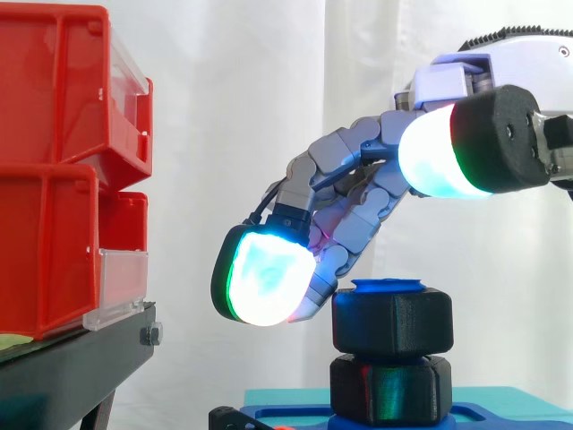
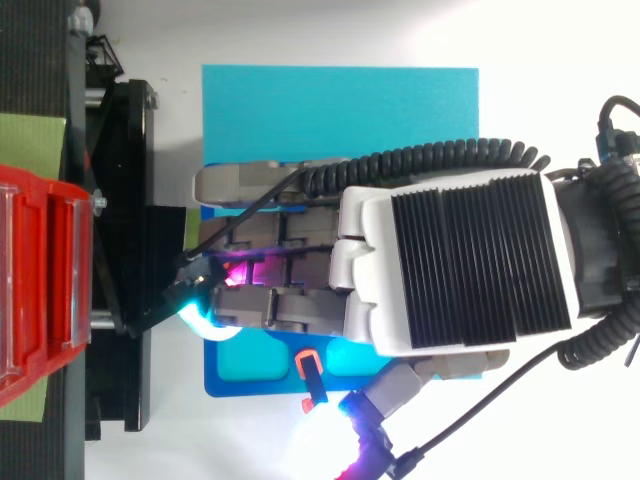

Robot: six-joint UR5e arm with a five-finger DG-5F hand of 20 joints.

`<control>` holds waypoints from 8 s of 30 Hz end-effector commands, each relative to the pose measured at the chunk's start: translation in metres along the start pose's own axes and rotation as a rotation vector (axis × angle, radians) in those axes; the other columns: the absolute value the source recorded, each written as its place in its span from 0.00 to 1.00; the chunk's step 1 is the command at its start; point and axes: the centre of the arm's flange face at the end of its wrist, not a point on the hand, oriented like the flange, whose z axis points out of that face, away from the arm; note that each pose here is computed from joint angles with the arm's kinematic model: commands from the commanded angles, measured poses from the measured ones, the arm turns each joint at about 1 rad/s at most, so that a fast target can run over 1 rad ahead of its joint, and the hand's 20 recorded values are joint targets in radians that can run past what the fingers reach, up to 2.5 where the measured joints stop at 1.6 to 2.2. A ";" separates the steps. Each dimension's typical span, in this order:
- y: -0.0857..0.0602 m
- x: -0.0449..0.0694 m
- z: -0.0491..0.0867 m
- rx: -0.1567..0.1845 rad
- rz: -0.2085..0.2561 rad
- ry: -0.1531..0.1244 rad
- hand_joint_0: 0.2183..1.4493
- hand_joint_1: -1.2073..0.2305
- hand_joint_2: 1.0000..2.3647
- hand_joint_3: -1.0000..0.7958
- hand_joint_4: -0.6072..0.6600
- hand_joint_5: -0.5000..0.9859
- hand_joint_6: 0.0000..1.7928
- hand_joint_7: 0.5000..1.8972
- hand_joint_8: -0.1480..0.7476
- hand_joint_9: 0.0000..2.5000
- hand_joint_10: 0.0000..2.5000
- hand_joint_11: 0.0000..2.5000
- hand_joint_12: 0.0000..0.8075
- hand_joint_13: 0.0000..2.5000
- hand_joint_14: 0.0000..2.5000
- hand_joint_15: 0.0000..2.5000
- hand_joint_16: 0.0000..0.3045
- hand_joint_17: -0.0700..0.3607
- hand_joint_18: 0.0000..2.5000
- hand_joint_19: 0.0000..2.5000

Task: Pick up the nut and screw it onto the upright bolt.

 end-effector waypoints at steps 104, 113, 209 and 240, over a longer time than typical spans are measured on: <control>-0.004 0.000 -0.002 -0.027 0.010 0.002 0.22 0.75 0.00 0.28 0.62 0.25 0.28 0.15 0.42 0.30 0.00 0.00 0.33 0.20 0.00 0.00 0.08 0.29 0.03 0.00; -0.007 0.000 -0.003 -0.025 0.011 0.008 0.23 0.73 0.00 0.28 0.66 0.27 0.28 0.27 0.43 0.32 0.00 0.00 0.32 0.22 0.00 0.00 0.07 0.28 0.04 0.00; -0.059 -0.044 -0.018 -0.053 -0.005 -0.023 0.23 0.69 0.00 0.28 0.64 0.25 0.28 0.10 0.46 0.42 0.00 0.00 0.26 0.30 0.00 0.00 0.08 0.29 0.16 0.00; -0.020 0.000 -0.009 -0.053 0.020 0.009 0.22 0.72 0.00 0.28 0.65 0.27 0.28 0.20 0.44 0.33 0.00 0.00 0.33 0.22 0.00 0.00 0.10 0.31 0.07 0.00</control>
